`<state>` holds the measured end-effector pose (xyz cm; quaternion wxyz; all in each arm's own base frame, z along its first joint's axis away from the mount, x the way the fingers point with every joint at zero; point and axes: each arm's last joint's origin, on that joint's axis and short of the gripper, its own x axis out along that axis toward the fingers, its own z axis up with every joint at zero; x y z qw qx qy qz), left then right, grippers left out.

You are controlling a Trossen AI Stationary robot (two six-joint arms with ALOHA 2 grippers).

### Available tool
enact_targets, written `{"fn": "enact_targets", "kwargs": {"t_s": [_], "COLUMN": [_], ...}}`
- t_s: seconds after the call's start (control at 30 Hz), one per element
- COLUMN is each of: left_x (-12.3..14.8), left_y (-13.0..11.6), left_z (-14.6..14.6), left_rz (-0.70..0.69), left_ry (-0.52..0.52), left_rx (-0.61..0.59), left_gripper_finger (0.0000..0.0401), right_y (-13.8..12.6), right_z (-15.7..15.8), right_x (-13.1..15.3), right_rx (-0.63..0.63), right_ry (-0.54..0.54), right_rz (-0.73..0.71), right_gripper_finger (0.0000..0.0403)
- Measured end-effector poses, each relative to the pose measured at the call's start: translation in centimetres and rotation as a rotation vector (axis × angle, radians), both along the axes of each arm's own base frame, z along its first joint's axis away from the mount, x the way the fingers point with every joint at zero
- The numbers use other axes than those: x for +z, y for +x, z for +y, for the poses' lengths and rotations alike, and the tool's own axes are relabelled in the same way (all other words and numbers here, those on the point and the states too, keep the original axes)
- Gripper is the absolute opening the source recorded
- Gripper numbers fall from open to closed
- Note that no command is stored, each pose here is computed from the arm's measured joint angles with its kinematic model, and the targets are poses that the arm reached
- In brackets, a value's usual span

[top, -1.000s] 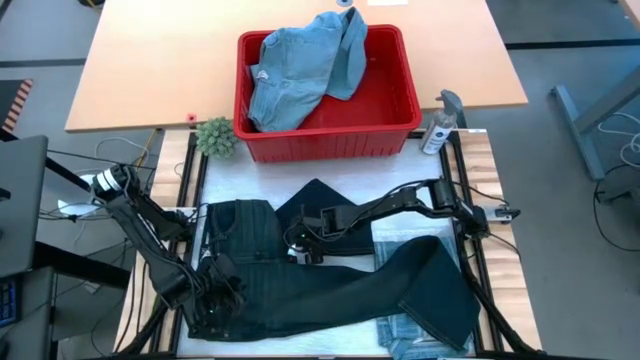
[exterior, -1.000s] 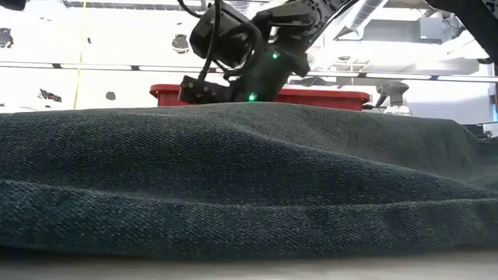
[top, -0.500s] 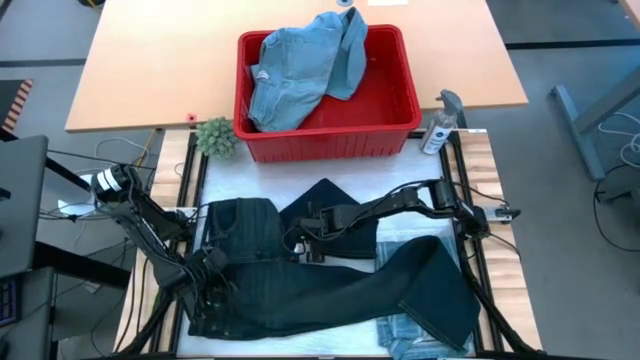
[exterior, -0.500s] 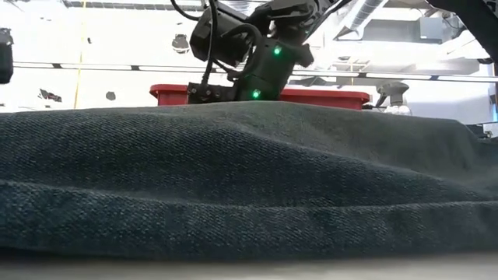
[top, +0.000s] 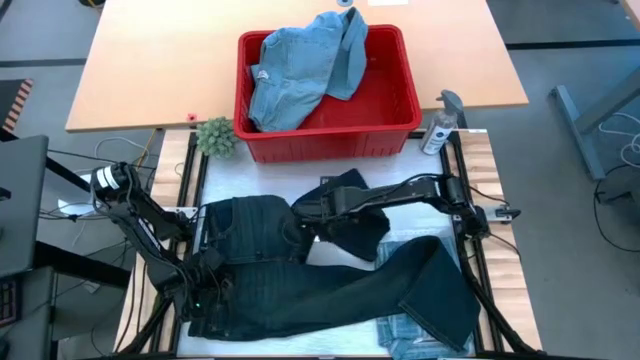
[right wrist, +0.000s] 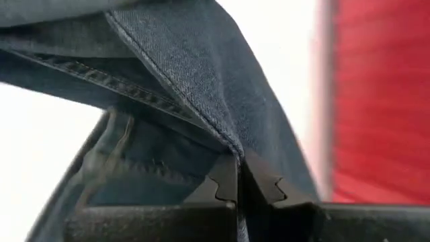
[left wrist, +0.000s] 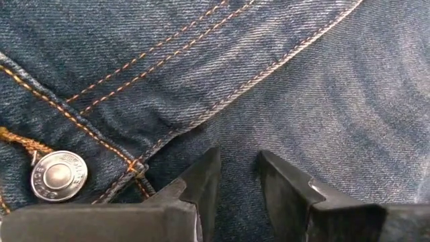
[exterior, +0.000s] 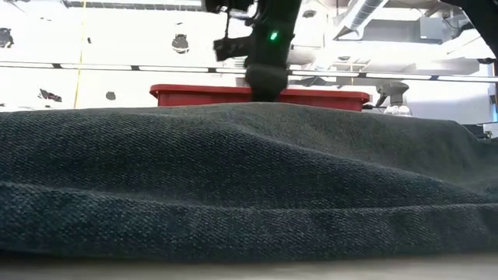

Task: Fold Laundry from Bin
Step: Fold the blue denim pants

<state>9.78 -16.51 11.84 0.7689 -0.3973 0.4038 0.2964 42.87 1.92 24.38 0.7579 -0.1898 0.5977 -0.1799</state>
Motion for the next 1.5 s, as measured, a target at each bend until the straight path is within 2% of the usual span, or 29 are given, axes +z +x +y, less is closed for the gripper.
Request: {"fn": "enact_targets", "kwargs": {"t_s": [0.13, 0.4, 0.63, 0.73, 1.0, 1.13, 1.5], "left_x": [0.0, -0.1, -0.1, -0.1, -0.1, -0.1, -0.1], "left_y": [0.0, 0.0, 0.0, 0.0, 0.0, 0.0, 0.0], "left_z": [0.0, 0.1, 0.1, 0.1, 0.1, 0.1, 0.2], "left_rz": [0.001, -0.003, -0.005, -0.007, -0.011, -0.021, -0.018], "left_ry": [0.005, 0.006, 0.006, 0.007, 0.01, 0.014, 0.042], "left_rx": [-0.002, 0.006, 0.008, 0.009, 0.01, 0.011, -0.018], "left_gripper_finger": [0.0102, 0.0102, 0.0102, 0.0102, 0.0102, 0.0102, 0.0102], "right_y": [-1.7, -5.6, -7.8, -8.5, -11.1, -12.4, -16.6], "right_z": [-0.4, -2.1, -3.5, -4.6, -7.3, -8.0, -10.1], "right_x": [1.9, 5.5, 8.4, 8.8, 9.4, 9.5, 7.5], "right_rx": [-0.067, -0.235, -0.318, -0.394, -0.735, -0.86, -1.117], "right_ry": [-0.071, -0.084, 0.117, 0.174, 0.317, 0.372, 0.349], "right_rz": [0.073, 0.141, 0.049, 0.017, -0.097, -0.127, -0.112], "right_gripper_finger": [0.0025, 0.0025, 0.0025, 0.0025, 0.0027, 0.0032, 0.0035]}}
